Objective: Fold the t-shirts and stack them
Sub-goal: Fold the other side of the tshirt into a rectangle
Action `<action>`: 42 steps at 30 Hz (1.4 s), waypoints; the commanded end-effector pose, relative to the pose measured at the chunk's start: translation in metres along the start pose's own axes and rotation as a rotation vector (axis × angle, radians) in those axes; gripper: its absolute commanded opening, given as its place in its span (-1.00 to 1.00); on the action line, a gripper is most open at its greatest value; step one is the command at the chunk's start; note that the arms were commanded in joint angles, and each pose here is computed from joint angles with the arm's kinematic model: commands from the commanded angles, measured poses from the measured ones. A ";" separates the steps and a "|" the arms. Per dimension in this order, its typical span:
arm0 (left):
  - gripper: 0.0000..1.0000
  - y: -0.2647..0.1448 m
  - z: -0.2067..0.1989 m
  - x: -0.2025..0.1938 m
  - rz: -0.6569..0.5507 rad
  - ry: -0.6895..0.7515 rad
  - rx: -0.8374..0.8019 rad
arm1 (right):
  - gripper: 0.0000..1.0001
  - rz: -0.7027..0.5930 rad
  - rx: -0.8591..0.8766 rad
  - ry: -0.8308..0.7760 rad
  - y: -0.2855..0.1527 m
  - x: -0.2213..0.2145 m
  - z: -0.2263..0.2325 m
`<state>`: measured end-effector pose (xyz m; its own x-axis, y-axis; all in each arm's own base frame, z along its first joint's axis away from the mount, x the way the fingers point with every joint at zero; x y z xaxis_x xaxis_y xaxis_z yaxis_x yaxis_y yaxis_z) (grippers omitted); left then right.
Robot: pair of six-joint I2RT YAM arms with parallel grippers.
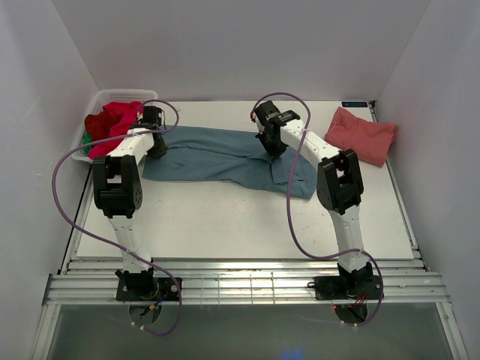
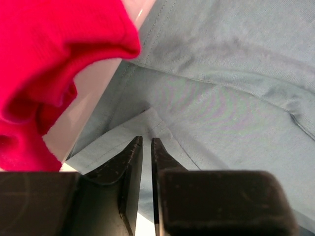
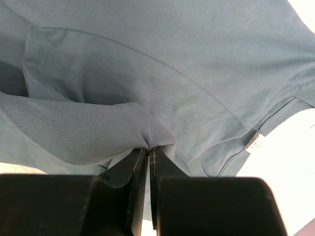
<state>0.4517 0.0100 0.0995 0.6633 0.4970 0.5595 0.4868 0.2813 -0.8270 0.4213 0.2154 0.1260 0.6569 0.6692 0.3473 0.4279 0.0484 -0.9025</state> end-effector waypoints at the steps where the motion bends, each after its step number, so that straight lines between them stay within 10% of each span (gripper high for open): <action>1: -0.49 -0.003 -0.004 0.011 -0.037 -0.023 -0.014 | -0.85 -0.054 -0.007 0.025 -0.018 0.006 -0.006; 12: -0.36 0.006 -0.003 0.009 -0.036 -0.006 0.007 | -0.85 -0.054 0.000 0.022 -0.017 0.005 -0.005; 35: -0.88 -0.009 -0.004 0.033 -0.123 -0.009 0.011 | -0.85 -0.034 0.009 0.013 -0.011 0.000 -0.002; 42: -0.35 -0.001 -0.003 0.030 -0.106 0.000 0.035 | -0.85 -0.030 0.016 0.012 -0.009 -0.001 -0.001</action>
<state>0.4655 0.0169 0.0874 0.6663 0.4602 0.5868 0.4804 0.3369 -0.8098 0.4162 0.2142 0.1169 0.6644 0.6713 0.3285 0.4026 0.0488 -0.9141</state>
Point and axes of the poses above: each gripper's point midway between its finger pads, its own y axis out along the fingers, its own z axis along the line the jaws close on, x = y × z, the point moved 5 cm from there along -y, back along the fingers, and after that the axes turned 10 degrees about -y, right-handed, at the moved point
